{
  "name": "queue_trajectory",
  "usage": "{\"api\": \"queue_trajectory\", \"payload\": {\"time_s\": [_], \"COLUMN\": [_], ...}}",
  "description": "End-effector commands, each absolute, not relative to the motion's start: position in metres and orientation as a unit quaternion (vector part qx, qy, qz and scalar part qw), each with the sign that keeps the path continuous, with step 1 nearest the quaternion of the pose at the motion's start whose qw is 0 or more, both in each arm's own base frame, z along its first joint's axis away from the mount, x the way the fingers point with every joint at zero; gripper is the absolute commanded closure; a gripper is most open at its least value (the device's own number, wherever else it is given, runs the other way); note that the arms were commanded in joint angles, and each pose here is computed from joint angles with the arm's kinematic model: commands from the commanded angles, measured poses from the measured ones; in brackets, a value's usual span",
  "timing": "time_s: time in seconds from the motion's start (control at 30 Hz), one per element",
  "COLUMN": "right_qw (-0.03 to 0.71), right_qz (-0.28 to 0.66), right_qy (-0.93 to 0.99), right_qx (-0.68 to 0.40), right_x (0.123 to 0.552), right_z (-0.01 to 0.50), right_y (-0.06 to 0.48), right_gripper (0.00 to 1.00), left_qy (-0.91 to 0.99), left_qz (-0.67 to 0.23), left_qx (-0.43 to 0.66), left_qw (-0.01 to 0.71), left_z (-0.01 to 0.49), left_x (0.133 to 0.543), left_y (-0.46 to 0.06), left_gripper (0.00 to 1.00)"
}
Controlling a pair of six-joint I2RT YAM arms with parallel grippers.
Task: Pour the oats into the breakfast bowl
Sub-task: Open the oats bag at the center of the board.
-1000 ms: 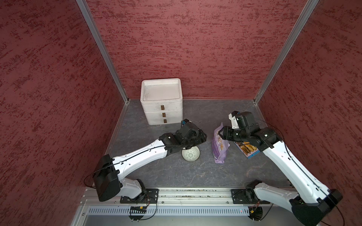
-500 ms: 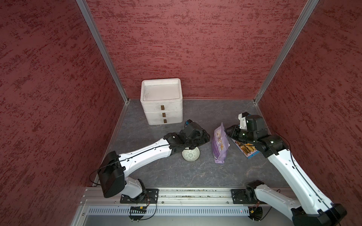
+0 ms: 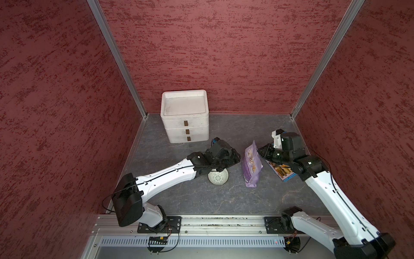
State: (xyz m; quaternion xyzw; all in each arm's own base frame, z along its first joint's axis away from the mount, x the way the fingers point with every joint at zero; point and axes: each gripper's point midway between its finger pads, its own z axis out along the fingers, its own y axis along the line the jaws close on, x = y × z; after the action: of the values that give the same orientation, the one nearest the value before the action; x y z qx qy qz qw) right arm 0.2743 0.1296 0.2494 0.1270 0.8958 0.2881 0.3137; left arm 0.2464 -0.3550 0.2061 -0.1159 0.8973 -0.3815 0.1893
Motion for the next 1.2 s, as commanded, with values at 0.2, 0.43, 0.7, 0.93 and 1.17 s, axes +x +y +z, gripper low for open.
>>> {"api": "queue_trajectory", "payload": {"time_s": [0.2, 0.43, 0.7, 0.93, 1.17], "right_qw": [0.321, 0.316, 0.307, 0.308, 0.316], "right_qz": [0.288, 0.292, 0.296, 0.309, 0.343], "right_qy": [0.894, 0.895, 0.895, 0.889, 0.873], "right_qx": [0.12, 0.119, 0.127, 0.135, 0.141], "right_x": [0.274, 0.273, 0.27, 0.269, 0.269], "right_z": [0.249, 0.244, 0.241, 0.248, 0.263], "right_y": [0.127, 0.128, 0.127, 0.128, 0.134], "right_gripper": [0.9, 0.95, 0.85, 0.75, 0.74], "left_qy": [0.893, 0.891, 0.889, 0.889, 0.889], "left_qz": [-0.394, -0.397, -0.401, -0.401, -0.399], "left_qx": [-0.113, -0.113, -0.112, -0.111, -0.111], "left_qw": [0.188, 0.189, 0.191, 0.192, 0.194], "left_z": [0.211, 0.213, 0.214, 0.215, 0.215], "left_x": [0.245, 0.245, 0.246, 0.247, 0.247], "left_y": [-0.361, -0.362, -0.364, -0.364, -0.363], "left_gripper": [0.16, 0.16, 0.16, 0.16, 0.16]}}
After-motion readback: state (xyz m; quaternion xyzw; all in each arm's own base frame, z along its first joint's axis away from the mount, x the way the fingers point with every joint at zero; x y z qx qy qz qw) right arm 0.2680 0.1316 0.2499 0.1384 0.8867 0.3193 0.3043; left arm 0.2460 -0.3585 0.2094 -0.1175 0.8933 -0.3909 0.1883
